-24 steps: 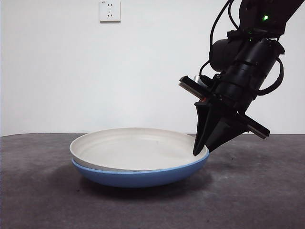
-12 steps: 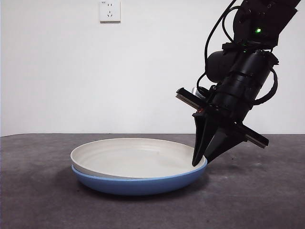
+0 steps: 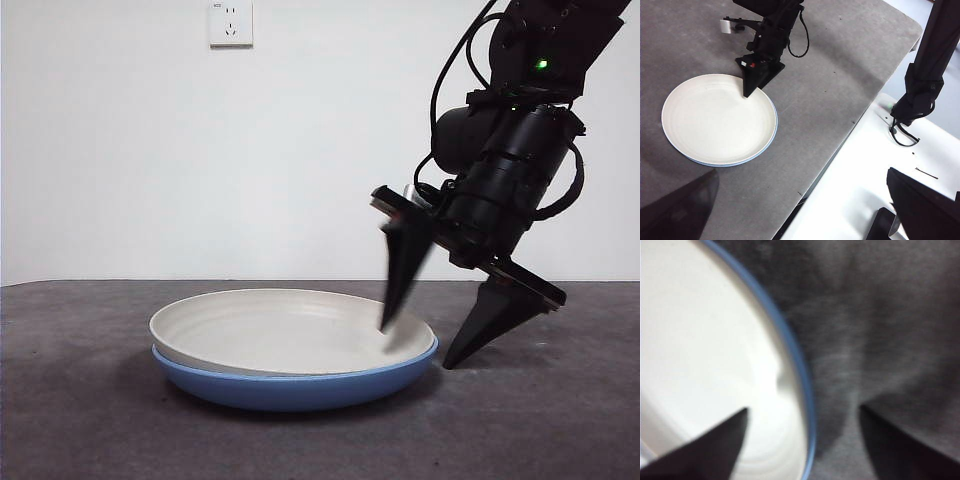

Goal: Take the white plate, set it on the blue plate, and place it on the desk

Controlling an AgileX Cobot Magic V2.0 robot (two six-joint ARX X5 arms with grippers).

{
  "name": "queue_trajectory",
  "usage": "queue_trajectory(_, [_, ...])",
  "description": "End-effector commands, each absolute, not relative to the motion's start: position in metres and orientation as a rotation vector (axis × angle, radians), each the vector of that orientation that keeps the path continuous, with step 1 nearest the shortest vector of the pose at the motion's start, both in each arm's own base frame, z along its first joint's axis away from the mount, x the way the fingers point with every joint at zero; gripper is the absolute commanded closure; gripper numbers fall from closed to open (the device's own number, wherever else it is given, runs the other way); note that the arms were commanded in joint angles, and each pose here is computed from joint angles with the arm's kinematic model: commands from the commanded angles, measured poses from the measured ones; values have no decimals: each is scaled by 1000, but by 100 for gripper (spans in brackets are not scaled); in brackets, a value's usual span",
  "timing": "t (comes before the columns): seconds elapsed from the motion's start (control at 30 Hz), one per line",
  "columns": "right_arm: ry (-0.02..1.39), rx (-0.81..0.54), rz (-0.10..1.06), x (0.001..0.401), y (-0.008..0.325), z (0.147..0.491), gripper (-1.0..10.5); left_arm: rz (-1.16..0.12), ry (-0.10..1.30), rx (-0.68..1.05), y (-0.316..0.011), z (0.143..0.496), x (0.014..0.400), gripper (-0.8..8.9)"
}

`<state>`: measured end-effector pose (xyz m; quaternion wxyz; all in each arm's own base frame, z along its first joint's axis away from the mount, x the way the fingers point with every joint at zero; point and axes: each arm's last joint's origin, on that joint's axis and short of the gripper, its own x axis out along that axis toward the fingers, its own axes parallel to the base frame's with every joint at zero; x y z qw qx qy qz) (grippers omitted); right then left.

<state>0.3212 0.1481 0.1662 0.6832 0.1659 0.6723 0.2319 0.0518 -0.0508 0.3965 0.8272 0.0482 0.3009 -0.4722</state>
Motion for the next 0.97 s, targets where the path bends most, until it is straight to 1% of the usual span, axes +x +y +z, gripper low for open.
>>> queue_trajectory(0.03, [1474, 354, 534, 326, 150, 176, 491, -1006, 636, 103, -51, 399, 52, 251])
queue_trajectory(0.1, [1445, 349, 537, 326, 149, 187, 490, -1007, 636, 104, -51, 399, 52, 251])
queue_trajectory(0.2, [1379, 310, 523, 324, 147, 214, 470, -1008, 636, 104, -51, 399, 52, 251])
queue_trajectory(0.37, [1262, 229, 489, 305, 141, 266, 393, -1012, 636, 105, -52, 399, 52, 251])
queue_trajectory(0.5, [1161, 166, 456, 273, 130, 308, 388, -1018, 635, 107, -52, 399, 51, 251])
queue_trajectory(0.63, [1091, 77, 379, 232, 118, 340, 388, -1020, 635, 108, -52, 399, 51, 251])
queue_trajectory(0.7, [1066, 42, 366, 211, 114, 353, 388, -1020, 634, 108, -52, 399, 51, 251])
queue_trajectory(0.77, [1034, 22, 385, 191, 112, 364, 388, -1021, 633, 110, -52, 399, 51, 251])
queue_trajectory(0.87, [980, 9, 455, 161, 109, 380, 388, -1021, 630, 110, -52, 399, 51, 251])
queue_trajectory(0.97, [958, 4, 515, 135, 106, 389, 389, -1021, 629, 110, -52, 399, 51, 251])
